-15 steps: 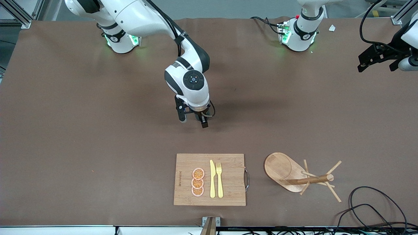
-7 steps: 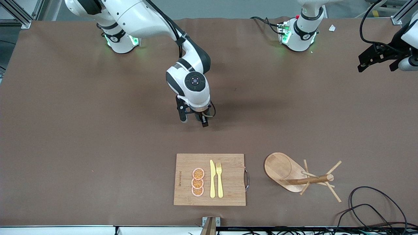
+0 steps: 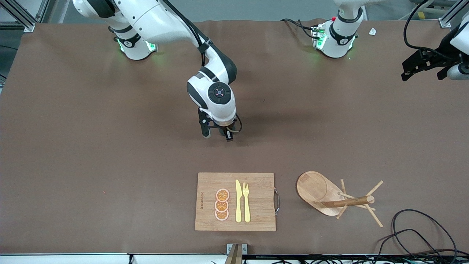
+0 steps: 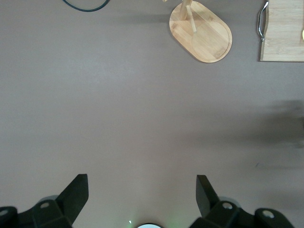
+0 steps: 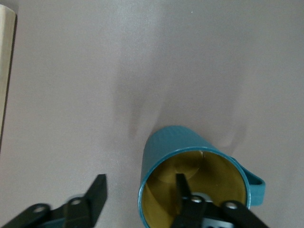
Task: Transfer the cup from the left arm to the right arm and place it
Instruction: 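Lower the right gripper onto the mug rim and close on it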
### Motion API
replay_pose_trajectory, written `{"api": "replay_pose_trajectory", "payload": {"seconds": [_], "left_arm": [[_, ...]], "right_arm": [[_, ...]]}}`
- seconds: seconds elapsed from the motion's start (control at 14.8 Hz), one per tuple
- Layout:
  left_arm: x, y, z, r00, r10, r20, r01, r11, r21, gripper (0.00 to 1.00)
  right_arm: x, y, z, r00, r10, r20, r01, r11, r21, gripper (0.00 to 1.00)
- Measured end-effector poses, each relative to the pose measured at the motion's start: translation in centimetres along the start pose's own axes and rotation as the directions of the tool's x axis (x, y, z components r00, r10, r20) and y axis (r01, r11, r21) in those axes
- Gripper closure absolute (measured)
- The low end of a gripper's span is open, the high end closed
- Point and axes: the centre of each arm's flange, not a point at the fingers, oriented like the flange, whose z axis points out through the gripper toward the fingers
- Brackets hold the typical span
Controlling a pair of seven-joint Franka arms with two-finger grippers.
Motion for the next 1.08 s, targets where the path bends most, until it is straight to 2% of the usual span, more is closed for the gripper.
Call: {"api": "replay_pose_trajectory", "payload": {"seconds": [0.07,0.2,0.34,0.4,0.47,0.74,0.81,0.88,1.08], "left_arm": [[0.0,0.0,0.0,1.000,0.000,0.000,0.000,1.000,0.000,0.00],[0.0,0.0,0.0,1.000,0.000,0.000,0.000,1.000,0.000,0.00],[0.0,0.0,0.0,1.000,0.000,0.000,0.000,1.000,0.000,0.00],[0.0,0.0,0.0,1.000,0.000,0.000,0.000,1.000,0.000,0.00],[0.0,0.0,0.0,1.000,0.000,0.000,0.000,1.000,0.000,0.00],[0.0,0.0,0.0,1.000,0.000,0.000,0.000,1.000,0.000,0.00],[0.0,0.0,0.0,1.000,0.000,0.000,0.000,1.000,0.000,0.00],[0.0,0.0,0.0,1.000,0.000,0.000,0.000,1.000,0.000,0.00],[0.0,0.0,0.0,1.000,0.000,0.000,0.000,1.000,0.000,0.00]], "right_arm": [[0.0,0.0,0.0,1.000,0.000,0.000,0.000,1.000,0.000,0.40],[0.0,0.0,0.0,1.000,0.000,0.000,0.000,1.000,-0.001,0.57],[0.0,0.0,0.1,1.000,0.000,0.000,0.000,1.000,-0.001,0.62],[-0.1,0.1,0.1,1.000,-0.001,0.000,0.001,1.000,-0.002,0.68],[-0.2,0.1,0.2,1.000,-0.002,0.000,0.002,1.000,-0.002,0.68],[-0.8,0.5,0.5,1.000,-0.012,0.000,0.012,1.000,-0.003,0.85],[-1.1,0.6,0.6,1.000,-0.017,0.000,0.017,1.000,-0.003,0.85],[-1.4,0.8,0.7,1.000,-0.021,0.001,0.021,1.000,-0.003,0.92],[-1.8,1.0,0.8,1.000,-0.027,0.003,0.027,1.000,0.001,0.94]]}}
